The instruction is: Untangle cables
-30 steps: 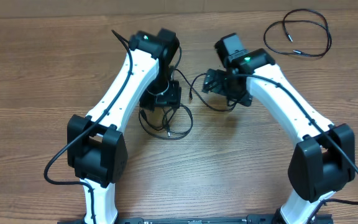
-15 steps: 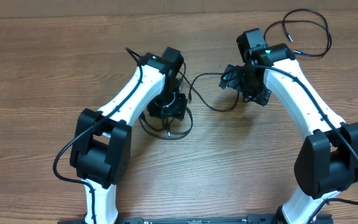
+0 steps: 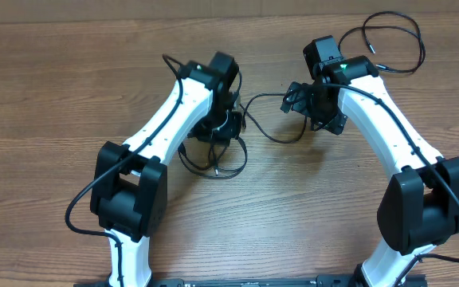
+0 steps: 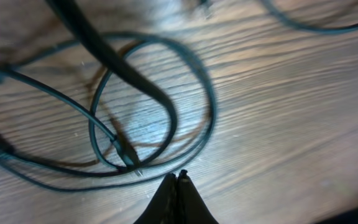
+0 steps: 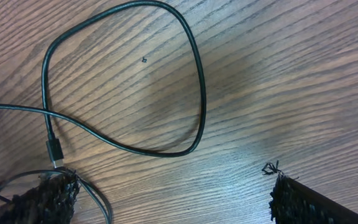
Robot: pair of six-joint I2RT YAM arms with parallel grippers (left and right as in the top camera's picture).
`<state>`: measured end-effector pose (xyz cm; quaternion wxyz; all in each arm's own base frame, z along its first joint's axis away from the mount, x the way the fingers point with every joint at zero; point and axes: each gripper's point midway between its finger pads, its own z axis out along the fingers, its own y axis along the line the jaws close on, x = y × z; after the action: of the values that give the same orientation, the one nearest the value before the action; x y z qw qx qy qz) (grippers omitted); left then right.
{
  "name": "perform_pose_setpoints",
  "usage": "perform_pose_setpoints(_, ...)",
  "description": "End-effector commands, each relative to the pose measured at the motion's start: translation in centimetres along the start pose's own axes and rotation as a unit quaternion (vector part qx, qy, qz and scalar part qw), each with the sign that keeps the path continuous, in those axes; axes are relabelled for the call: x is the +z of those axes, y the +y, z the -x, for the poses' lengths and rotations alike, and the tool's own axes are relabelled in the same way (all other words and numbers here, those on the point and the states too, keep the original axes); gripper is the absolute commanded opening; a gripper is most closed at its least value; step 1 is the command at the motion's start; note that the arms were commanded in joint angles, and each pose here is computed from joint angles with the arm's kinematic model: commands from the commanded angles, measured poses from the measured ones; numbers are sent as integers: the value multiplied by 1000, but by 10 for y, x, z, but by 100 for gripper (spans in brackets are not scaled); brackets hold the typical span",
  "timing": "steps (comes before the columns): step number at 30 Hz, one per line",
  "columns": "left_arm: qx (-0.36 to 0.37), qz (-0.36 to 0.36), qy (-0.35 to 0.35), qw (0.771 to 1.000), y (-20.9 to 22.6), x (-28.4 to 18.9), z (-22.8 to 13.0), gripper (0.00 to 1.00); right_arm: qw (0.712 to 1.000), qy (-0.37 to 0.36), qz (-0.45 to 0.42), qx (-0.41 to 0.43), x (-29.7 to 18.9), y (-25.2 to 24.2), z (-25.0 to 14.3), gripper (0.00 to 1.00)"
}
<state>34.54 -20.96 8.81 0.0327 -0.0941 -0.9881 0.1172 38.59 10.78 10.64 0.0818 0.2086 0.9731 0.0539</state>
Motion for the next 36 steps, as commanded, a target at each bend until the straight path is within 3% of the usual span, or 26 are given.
perform_pose_setpoints(1, 10, -17, -36, 999, -13, -33, 19, 4, 1000, -5, 5, -1, -5, 2, -1, 100)
perform_pose_setpoints(4, 14, -20, -54, 998, -20, -54, 24, 4, 1000, -5, 5, -1, -5, 2, -1, 100)
perform_pose_setpoints(5, 15, -21, -55, 998, -21, -57, 24, 17, 1000, -5, 5, -1, -5, 2, -1, 100)
perform_pose_setpoints(6, 15, -20, -52, 998, -22, -57, 22, 51, 1000, -5, 5, -1, -5, 2, -1, 100)
perform_pose_setpoints(9, 16, -3, -34, 999, -18, -44, 14, 80, 1000, -5, 5, -1, -5, 2, -1, 100)
perform_pose_setpoints(10, 16, 1, -28, 999, -16, -39, 11, 84, 1000, -5, 5, -1, -5, 1, -1, 100)
perform_pose_setpoints(20, 3, 12, -21, 1000, -2, 28, 7, 82, 1000, -4, 4, -1, -5, 1, -2, 100)
perform_pose_setpoints(23, 5, 13, -33, 999, 0, 32, 12, 74, 1000, -5, 5, -1, -5, 2, -1, 100)
perform_pose_setpoints(27, 7, 17, -48, 999, 1, 32, 19, 52, 1000, -7, 7, -1, -5, 2, 0, 100)
perform_pose_setpoints(31, 5, 64, -63, 996, 17, 30, 24, 55, 1000, -8, 7, -1, -5, 3, 0, 100)
perform_pose_setpoints(36, 6, 65, -68, 996, 17, 30, 27, 52, 1000, -8, 8, -1, -5, 3, 0, 100)
